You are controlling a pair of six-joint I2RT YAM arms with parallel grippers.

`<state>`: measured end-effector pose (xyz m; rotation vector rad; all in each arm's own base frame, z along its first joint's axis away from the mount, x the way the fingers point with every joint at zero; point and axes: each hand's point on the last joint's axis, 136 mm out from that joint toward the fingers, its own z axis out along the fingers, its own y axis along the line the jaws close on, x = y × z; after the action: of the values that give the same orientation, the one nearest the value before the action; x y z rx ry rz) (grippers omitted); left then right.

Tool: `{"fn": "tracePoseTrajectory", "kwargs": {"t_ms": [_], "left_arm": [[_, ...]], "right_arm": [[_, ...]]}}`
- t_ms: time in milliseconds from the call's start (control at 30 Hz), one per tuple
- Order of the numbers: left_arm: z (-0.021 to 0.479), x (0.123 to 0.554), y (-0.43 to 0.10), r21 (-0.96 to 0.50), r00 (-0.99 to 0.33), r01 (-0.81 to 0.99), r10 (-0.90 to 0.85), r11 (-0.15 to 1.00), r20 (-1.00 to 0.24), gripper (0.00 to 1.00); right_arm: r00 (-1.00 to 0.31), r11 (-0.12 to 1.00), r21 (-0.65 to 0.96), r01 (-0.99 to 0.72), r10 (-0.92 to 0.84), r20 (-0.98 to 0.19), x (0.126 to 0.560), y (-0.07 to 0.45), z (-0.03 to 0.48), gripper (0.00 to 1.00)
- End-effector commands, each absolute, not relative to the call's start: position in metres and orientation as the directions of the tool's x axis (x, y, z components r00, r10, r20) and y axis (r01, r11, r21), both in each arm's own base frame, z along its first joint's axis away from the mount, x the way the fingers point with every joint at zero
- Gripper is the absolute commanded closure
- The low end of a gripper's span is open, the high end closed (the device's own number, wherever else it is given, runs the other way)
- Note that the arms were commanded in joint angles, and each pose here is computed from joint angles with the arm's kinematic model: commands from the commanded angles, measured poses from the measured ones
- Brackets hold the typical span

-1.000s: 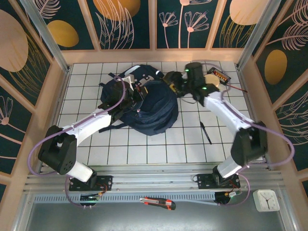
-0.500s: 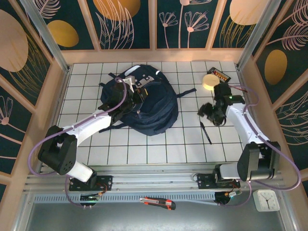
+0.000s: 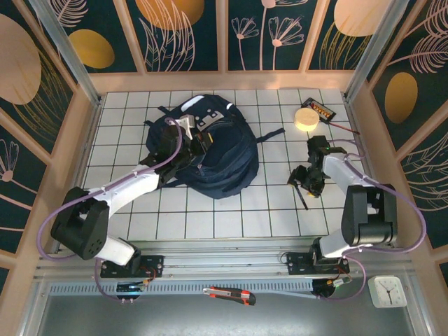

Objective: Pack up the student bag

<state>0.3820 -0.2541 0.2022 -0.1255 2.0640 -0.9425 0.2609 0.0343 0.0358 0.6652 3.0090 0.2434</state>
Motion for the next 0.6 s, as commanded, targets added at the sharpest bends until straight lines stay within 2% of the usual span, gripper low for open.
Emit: {"fn": "tracePoseTrajectory", "kwargs": {"t_ms": [0,367,567], "left_arm": [[0.248,0.382,-0.255,-0.683,-0.56,0.32,-0.45,0.656,-0.695,1.0],[0.246,0.383,-0.255,-0.689,-0.565,0.317,-0.454,0.651,-0.689,1.0],[0.245,0.386,-0.26,-0.696,-0.573,0.319,-0.454,0.643,-0.683,1.0]], "right_arm": [[-0.914,0.901,0.174,0.397,0.406,-0.015,0.265,0.031,0.025,0.31],[-0.91,0.885,0.218,0.413,0.411,0.055,0.254,0.04,0.005,0.31],[-0.911,0.881,0.236,0.41,0.41,0.051,0.253,0.045,0.011,0.34]]}}
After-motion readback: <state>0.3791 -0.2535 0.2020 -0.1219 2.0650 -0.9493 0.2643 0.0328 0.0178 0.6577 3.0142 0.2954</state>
